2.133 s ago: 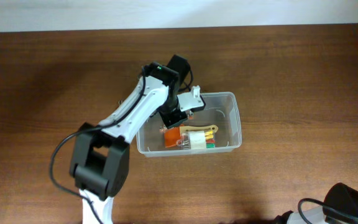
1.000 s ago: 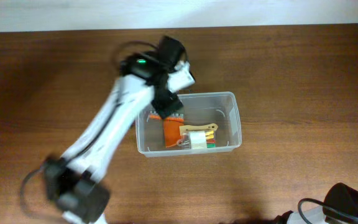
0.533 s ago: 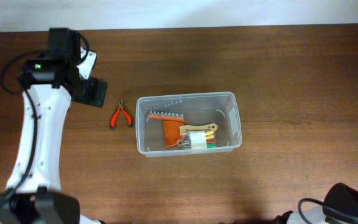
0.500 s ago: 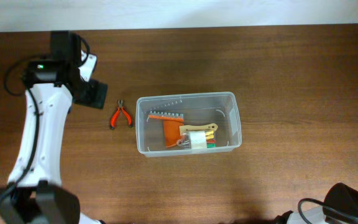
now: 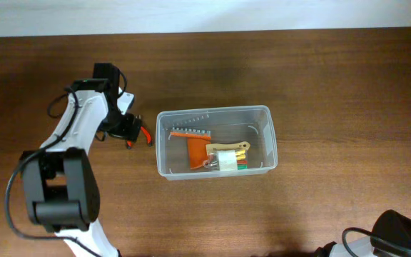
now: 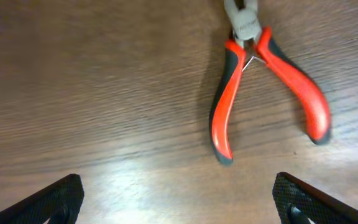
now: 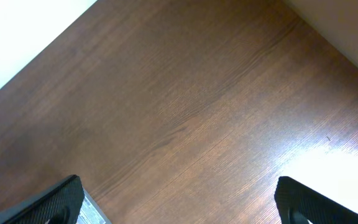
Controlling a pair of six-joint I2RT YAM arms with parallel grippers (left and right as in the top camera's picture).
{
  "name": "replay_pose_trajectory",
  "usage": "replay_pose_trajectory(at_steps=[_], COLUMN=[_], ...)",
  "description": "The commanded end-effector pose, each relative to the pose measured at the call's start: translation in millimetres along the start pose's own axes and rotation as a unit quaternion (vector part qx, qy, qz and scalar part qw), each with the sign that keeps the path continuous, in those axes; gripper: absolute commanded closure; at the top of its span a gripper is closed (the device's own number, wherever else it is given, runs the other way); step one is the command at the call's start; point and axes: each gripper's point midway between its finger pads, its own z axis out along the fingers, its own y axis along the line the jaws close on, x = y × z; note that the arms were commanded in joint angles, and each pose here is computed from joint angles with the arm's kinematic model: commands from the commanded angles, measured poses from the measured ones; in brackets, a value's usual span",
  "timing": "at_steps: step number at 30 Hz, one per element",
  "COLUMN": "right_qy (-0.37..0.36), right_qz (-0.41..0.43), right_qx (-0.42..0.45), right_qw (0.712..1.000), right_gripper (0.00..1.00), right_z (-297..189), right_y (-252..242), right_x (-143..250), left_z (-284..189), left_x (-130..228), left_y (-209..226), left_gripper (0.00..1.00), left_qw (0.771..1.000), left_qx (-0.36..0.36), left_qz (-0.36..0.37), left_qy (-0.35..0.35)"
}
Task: Pack container
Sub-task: 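Lower the left gripper and grasp the red-handled pliers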
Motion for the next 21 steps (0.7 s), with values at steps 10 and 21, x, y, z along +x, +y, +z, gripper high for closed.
replay_pose_trajectory(at_steps=[10, 21], right_qy=[-0.001, -0.001], right_qz=[0.004, 0.002], right_qx=[-0.002, -0.002], right_qw=[1.000, 1.000], right_gripper=[0.01, 0.01], right_z=[1, 1], right_y=[0, 0], right_x=[-2, -2], left_z=[38, 56], left_x=[-9, -23], left_y=[-11, -10], left_gripper=[0.01, 0.01], left_qw=[1.000, 1.000], left_qx=[0.027, 0.022], left_qz=[0.009, 0.009], left_qy=[0.010, -0.007])
